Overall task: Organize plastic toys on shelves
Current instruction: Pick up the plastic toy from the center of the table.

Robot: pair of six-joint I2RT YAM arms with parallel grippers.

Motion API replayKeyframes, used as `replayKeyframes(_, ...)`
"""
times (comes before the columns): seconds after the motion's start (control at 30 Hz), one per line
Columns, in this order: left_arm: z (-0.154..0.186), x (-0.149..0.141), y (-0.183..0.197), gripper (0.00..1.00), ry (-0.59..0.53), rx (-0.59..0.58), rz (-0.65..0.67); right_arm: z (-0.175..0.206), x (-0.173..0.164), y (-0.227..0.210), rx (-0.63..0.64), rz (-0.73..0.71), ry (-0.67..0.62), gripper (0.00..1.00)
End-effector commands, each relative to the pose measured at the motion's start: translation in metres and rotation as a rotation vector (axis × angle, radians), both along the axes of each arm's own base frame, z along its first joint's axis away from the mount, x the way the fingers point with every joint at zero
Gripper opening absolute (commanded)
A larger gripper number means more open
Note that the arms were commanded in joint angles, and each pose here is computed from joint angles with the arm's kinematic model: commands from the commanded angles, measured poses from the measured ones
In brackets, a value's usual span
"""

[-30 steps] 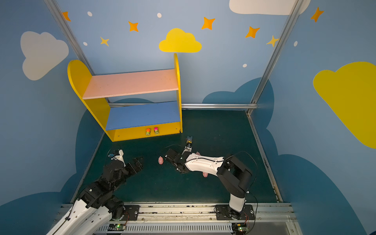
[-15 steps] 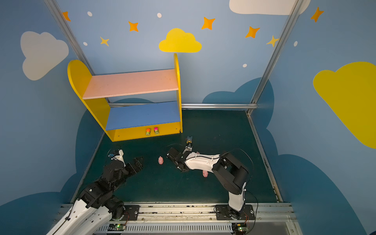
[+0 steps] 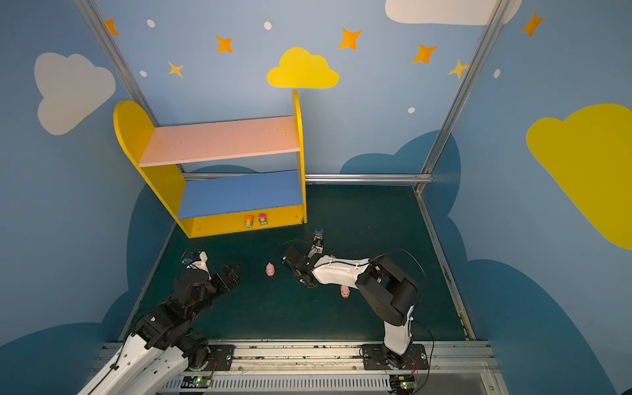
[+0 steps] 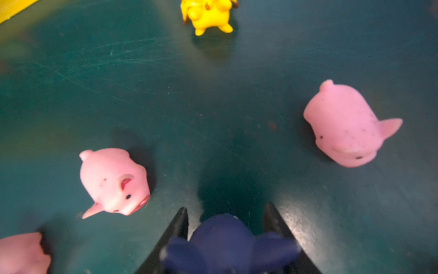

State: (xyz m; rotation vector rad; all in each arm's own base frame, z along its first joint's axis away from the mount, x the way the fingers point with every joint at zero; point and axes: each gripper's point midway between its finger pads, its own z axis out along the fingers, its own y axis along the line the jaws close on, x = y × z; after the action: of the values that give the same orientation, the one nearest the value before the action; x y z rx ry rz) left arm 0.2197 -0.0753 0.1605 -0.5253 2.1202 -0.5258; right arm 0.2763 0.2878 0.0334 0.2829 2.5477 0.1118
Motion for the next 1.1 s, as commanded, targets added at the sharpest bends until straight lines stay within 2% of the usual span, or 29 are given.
replayKeyframes(0.0, -0.001, 0.001, 0.004, 1.00, -0.004, 0.013, 0.019, -0.011, -0.005, -0.004, -0.036, 0.048, 0.027, 0.20)
replayKeyframes(0.2, -0.003, 0.001, 0.003, 1.00, 0.008, 0.020, 0.008, 0.003, -0.009, 0.003, -0.071, 0.150, 0.008, 0.18)
replayKeyframes(0.43, -0.002, 0.003, -0.003, 1.00, 0.072, 0.046, -0.014, 0.031, -0.013, 0.008, -0.094, 0.265, -0.003, 0.17)
replayKeyframes(0.93, 0.079, 0.013, 0.012, 1.00, 0.012, 0.170, 0.023, 0.153, 0.013, 0.046, -0.024, 0.547, -0.110, 0.17)
replayKeyframes(1.07, 0.094, 0.016, 0.014, 1.00, -0.003, 0.190, 0.032, 0.189, 0.024, 0.052, -0.045, 0.600, -0.161, 0.18)
